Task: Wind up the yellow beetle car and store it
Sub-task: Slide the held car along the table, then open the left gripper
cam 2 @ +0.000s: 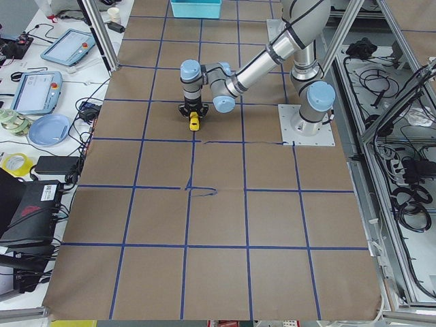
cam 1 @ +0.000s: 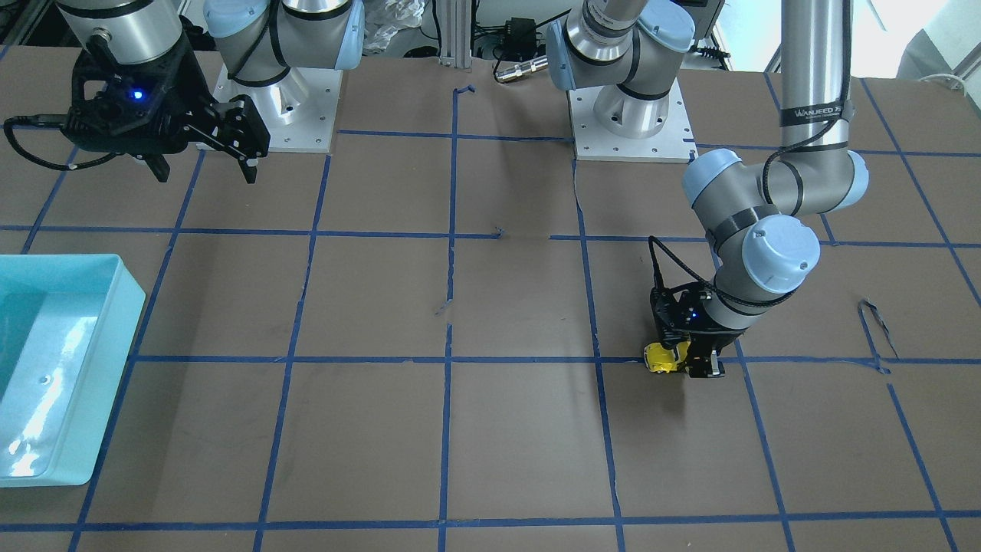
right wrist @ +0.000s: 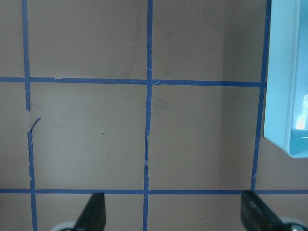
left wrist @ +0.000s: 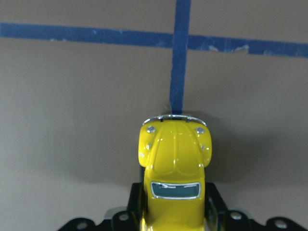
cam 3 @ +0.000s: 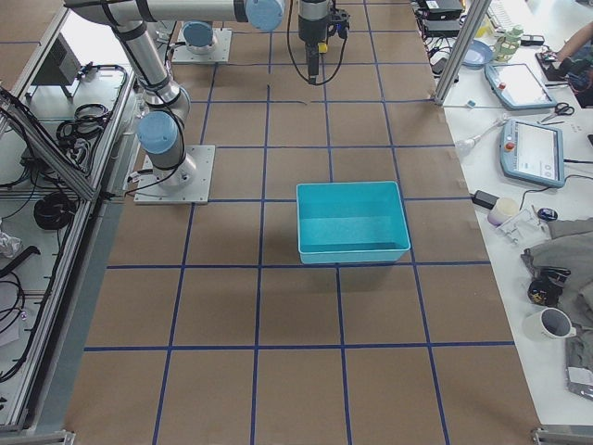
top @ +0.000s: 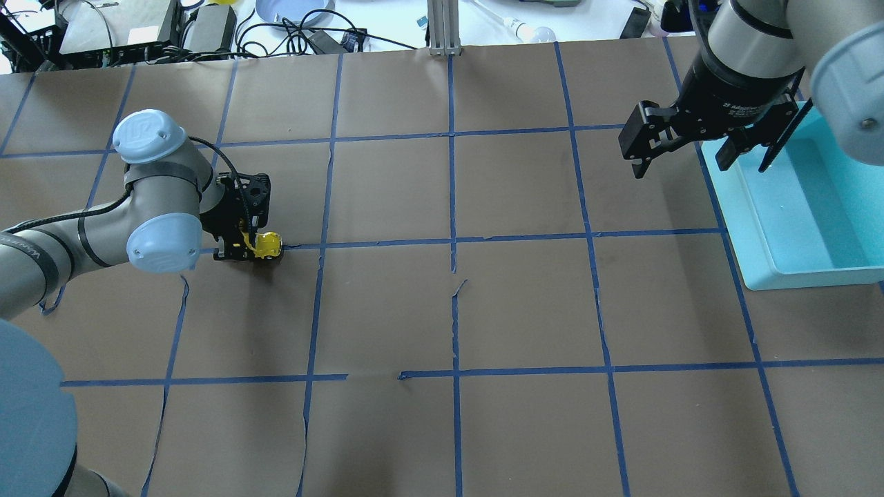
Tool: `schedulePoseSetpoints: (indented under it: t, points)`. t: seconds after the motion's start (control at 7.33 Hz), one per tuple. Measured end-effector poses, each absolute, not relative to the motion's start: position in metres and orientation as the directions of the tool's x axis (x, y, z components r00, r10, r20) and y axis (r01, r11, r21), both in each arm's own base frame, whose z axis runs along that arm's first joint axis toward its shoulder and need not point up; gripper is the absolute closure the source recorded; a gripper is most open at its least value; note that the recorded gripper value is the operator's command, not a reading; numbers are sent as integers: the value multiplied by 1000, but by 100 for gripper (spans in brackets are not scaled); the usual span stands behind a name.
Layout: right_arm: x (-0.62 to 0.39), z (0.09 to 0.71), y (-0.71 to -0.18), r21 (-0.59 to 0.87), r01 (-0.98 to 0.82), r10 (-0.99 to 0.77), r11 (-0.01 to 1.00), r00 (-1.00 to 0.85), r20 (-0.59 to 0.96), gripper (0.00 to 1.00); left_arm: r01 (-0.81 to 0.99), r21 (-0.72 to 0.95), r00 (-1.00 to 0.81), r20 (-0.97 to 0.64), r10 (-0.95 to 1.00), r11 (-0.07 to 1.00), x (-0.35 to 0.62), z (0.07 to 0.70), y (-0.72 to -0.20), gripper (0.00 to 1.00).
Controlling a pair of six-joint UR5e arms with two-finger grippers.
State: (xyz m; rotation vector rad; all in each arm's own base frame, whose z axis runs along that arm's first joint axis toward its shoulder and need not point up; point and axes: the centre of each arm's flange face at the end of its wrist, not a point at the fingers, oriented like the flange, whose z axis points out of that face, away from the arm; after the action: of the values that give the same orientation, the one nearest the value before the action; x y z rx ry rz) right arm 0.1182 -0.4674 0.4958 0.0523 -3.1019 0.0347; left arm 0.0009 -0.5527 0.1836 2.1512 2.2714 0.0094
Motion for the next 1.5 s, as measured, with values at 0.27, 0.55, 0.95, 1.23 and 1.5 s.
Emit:
schedulePoseSetpoints:
  t: [0.27, 0.55, 0.95, 1.23, 1.5]
  points:
    - [118, 496, -467, -22, -34, -33, 999, -999, 40, 0, 998, 9, -65, -4, 998, 65, 33, 183, -552, 65]
    - [118, 496, -468, -21, -33, -33, 999, -999, 41, 0, 996, 2, -87, -2, 996, 87, 60, 180, -550, 64]
    - [118, 495, -468, -21, -33, -32, 999, -999, 39, 0, 997, 11, -81, -18, 997, 81, 82, 181, -550, 10]
    - [118, 496, -469, -26, -32, -31, 999, -999, 37, 0, 997, 15, -80, -25, 997, 80, 86, 183, -551, 5]
    - [118, 496, -469, -25, -33, -32, 999, -999, 41, 0, 996, 18, -83, -32, 996, 84, 89, 186, -552, 5]
